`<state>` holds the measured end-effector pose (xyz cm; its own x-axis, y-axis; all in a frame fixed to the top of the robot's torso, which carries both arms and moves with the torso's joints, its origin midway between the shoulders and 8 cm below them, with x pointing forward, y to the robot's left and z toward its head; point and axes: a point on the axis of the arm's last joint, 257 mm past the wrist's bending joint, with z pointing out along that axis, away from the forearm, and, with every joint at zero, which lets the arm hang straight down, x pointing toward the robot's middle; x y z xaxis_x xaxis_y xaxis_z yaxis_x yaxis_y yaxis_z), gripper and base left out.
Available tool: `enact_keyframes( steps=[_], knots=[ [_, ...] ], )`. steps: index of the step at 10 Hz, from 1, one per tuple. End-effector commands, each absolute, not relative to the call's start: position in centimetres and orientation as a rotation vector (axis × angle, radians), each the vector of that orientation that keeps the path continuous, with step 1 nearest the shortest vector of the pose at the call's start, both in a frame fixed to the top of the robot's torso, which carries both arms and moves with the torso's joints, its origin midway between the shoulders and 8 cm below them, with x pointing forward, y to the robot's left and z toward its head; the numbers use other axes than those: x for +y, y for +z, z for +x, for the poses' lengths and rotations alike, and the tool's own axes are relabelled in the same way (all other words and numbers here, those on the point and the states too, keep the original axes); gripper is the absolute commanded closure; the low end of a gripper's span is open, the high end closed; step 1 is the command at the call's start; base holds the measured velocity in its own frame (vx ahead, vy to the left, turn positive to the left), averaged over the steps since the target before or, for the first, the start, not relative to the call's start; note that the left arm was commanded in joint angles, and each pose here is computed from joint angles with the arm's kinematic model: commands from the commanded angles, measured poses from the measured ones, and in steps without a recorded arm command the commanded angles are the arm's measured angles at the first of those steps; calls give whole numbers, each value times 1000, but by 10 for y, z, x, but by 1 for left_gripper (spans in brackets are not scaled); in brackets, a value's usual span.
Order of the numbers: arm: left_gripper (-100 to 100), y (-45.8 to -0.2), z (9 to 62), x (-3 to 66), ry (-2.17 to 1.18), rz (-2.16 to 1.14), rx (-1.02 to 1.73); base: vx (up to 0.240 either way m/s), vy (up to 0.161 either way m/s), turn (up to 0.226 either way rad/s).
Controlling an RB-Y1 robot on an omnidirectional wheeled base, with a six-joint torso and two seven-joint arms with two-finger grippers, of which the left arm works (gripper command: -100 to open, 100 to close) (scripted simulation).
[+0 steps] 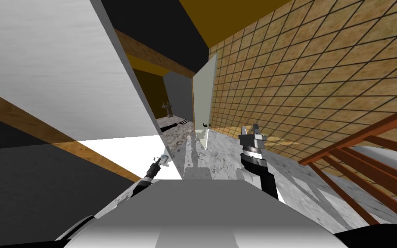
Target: Pull the door open
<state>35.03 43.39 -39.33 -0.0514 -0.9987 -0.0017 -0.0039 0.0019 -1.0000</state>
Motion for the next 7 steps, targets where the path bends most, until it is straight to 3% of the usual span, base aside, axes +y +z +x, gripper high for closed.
enact_keyframes(
  steps=[1,7],
  knots=[
    [100,-394,356,430,-1246,-1188,1247,-186,82,-178],
    [100,-392,378,425,-1228,-1198,1227,-212,79,-180]
  ],
)
